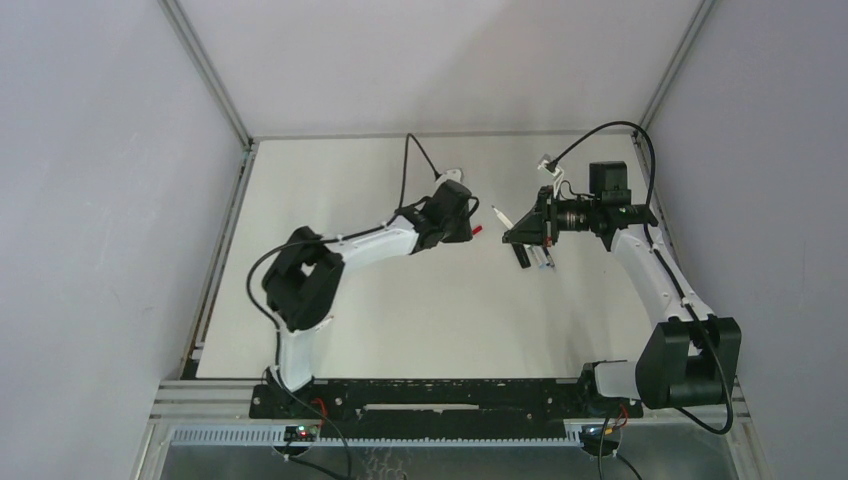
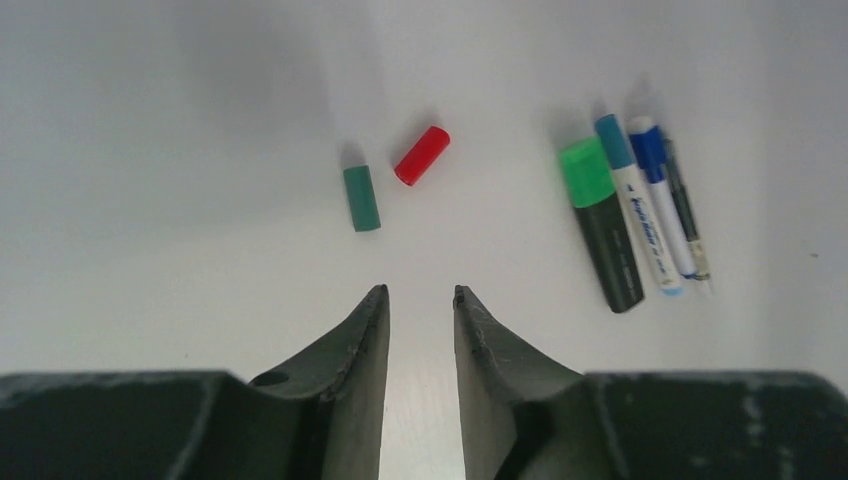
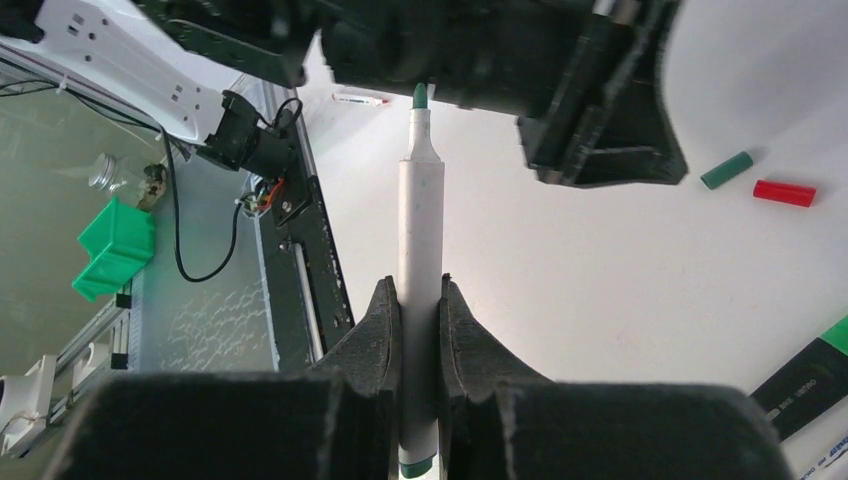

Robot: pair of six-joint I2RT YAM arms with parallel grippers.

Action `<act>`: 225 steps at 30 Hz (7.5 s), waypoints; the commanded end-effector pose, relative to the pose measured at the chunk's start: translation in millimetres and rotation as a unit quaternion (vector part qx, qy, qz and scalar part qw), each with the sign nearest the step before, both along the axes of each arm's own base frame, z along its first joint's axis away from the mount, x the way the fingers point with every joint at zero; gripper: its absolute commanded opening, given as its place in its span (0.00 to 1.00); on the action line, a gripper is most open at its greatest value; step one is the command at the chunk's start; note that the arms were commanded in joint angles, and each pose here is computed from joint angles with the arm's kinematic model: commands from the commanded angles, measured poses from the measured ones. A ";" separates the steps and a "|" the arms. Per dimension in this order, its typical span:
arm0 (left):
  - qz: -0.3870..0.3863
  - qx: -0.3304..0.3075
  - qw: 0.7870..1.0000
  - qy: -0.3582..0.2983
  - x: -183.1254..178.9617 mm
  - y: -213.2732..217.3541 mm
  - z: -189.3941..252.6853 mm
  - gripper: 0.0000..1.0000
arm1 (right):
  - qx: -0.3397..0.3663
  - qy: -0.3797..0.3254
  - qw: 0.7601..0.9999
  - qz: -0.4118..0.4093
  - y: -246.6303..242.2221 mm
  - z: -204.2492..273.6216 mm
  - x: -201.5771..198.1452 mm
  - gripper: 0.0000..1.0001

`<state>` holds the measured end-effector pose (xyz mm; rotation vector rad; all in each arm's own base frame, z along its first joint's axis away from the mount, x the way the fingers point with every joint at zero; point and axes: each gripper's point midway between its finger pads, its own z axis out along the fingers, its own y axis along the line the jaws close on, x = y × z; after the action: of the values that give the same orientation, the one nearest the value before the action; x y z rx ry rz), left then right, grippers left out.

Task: Insert the pens into the pen caps
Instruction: Move the pen cap to the center of the board, then insert the pen cap onto the pen.

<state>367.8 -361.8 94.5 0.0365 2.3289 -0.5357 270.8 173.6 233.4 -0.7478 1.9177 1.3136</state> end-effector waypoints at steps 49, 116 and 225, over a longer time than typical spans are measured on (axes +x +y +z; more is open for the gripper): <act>-0.036 0.169 0.975 0.138 -17.2 39.4 -58.1 0.08 | 0.011 -0.037 0.999 0.003 -7.7 19.1 1.6 0.00; -0.220 0.365 0.845 0.322 -230.9 157.0 -137.2 0.18 | 0.030 -0.030 0.999 0.010 -11.6 24.3 -2.8 0.00; -0.012 -0.598 0.758 -0.259 -137.2 56.8 254.8 0.00 | 0.086 -0.089 0.988 0.088 83.8 26.2 -74.3 0.00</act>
<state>235.7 -306.0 316.3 -0.3461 1.2216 -1.6141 195.0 255.8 252.8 -0.9316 1.6350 1.4584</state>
